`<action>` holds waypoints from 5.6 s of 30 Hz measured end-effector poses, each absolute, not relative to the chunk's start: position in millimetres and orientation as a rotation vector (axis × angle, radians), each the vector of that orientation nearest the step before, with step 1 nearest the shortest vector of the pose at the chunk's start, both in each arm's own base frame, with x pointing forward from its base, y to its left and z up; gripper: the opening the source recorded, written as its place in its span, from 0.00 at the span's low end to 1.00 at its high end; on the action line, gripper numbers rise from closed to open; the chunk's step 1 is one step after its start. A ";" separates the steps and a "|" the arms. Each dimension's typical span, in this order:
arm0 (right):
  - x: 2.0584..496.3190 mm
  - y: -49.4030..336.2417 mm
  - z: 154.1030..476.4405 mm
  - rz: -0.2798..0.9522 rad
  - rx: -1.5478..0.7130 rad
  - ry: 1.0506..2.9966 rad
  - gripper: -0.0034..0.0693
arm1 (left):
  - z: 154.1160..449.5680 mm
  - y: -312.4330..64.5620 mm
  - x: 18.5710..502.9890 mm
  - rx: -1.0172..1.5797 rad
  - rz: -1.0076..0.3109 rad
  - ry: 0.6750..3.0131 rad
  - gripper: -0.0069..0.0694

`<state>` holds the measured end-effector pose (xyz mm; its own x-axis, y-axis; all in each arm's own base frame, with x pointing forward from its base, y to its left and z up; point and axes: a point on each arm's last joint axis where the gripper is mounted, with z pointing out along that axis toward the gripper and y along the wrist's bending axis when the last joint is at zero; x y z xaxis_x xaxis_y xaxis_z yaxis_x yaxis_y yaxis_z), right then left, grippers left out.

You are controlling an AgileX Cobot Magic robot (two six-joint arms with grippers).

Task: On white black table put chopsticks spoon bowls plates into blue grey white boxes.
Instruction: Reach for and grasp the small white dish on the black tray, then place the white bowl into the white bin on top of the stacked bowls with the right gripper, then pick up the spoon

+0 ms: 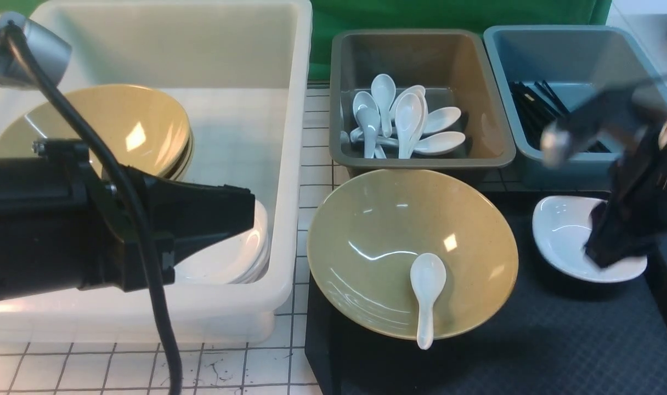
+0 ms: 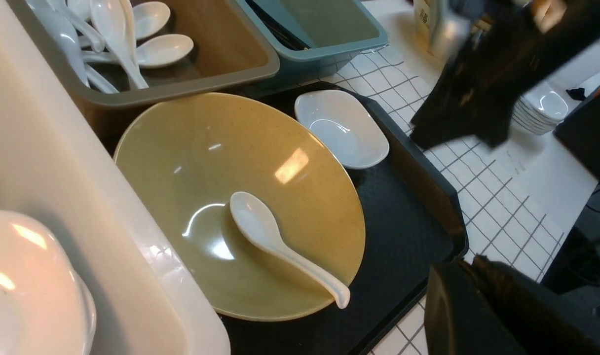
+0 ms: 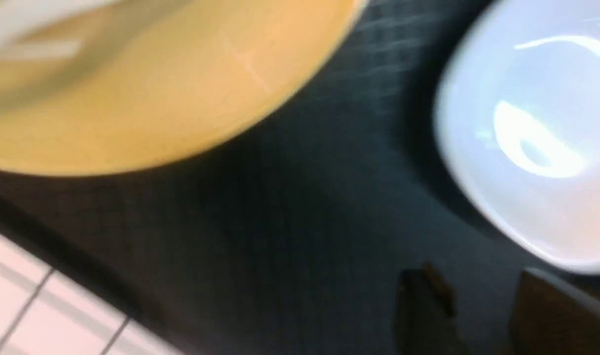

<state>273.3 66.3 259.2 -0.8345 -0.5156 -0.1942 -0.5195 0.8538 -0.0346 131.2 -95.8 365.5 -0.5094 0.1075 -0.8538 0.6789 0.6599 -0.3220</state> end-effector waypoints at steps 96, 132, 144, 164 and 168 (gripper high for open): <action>234.7 312.5 401.2 0.120 -1.336 2.206 0.54 | 380.9 -35.0 47.6 0.209 -0.545 2.141 0.09; 28.2 6.1 387.3 0.422 -0.657 2.164 0.17 | 267.3 -307.1 233.4 0.392 -0.501 2.906 0.17; 28.0 6.3 387.1 0.400 -0.706 2.146 0.17 | 210.7 -328.1 269.2 0.397 -0.277 3.040 0.59; 30.2 4.2 387.7 0.374 -0.671 2.144 0.18 | 277.6 -340.3 284.6 0.499 -0.339 2.882 0.21; 36.7 -2.4 390.1 0.299 -0.557 2.133 0.18 | 330.5 -335.2 292.6 0.507 -0.417 2.684 0.21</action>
<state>36.7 -2.4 390.1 -0.5072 -0.2792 -0.8154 -0.4925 0.8703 0.0084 292.6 -335.2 330.5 -0.8642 0.2881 -0.4126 0.3997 0.8912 -0.2147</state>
